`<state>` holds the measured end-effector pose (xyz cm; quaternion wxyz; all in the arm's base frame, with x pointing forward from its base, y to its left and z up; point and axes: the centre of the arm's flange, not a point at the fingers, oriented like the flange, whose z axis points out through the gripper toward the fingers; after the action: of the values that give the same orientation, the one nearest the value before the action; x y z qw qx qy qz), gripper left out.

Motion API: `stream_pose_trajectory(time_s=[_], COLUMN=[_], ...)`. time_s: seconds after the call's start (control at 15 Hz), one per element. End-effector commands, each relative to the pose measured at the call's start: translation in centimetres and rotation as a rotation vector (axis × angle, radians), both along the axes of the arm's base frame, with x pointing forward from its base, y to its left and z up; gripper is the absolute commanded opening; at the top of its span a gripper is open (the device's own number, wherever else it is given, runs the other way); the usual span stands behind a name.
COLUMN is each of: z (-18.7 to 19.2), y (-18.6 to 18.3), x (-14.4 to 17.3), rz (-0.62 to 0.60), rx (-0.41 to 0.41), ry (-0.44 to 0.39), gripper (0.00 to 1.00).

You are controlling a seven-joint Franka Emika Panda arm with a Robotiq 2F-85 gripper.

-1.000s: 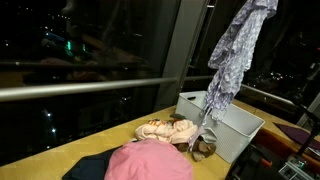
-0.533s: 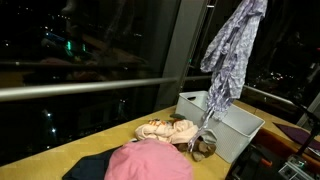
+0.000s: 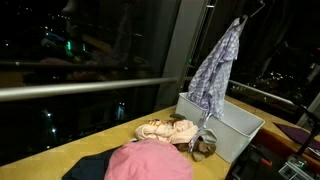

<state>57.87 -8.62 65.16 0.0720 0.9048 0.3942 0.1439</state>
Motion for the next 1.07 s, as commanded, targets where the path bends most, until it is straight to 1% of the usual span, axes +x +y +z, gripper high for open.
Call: stream_pose_trajectory(time_s=[0.0, 0.07, 0.2, 0.4, 0.47, 0.53, 0.67, 0.73, 0.93, 1.0], z=[-10.4, -13.0, -17.2, -21.6, -22.7, -23.3, -23.5, -23.1, -21.5, -21.3], y=[1.8, 2.2, 2.8, 3.4, 3.6, 3.7, 4.4, 5.0, 8.6, 10.5], x=[1.5, 1.7, 2.1, 2.3, 2.3, 2.3, 1.7, 1.3, 0.2, -0.1], rz=[0.039, 0.046, 0.057, 0.068, 0.067, 0.063, 0.075, 0.084, 0.147, 0.176], rx=[0.018, 0.021, 0.028, 0.033, 0.029, 0.029, 0.023, 0.02, -0.009, -0.018], ry=[0.094, 0.119, 0.161, 0.203, 0.216, 0.226, 0.229, 0.222, 0.194, 0.19], gripper=[0.0, 0.0, 0.0, 0.0, 0.27, 0.29, 0.41, 0.49, 0.7, 0.79])
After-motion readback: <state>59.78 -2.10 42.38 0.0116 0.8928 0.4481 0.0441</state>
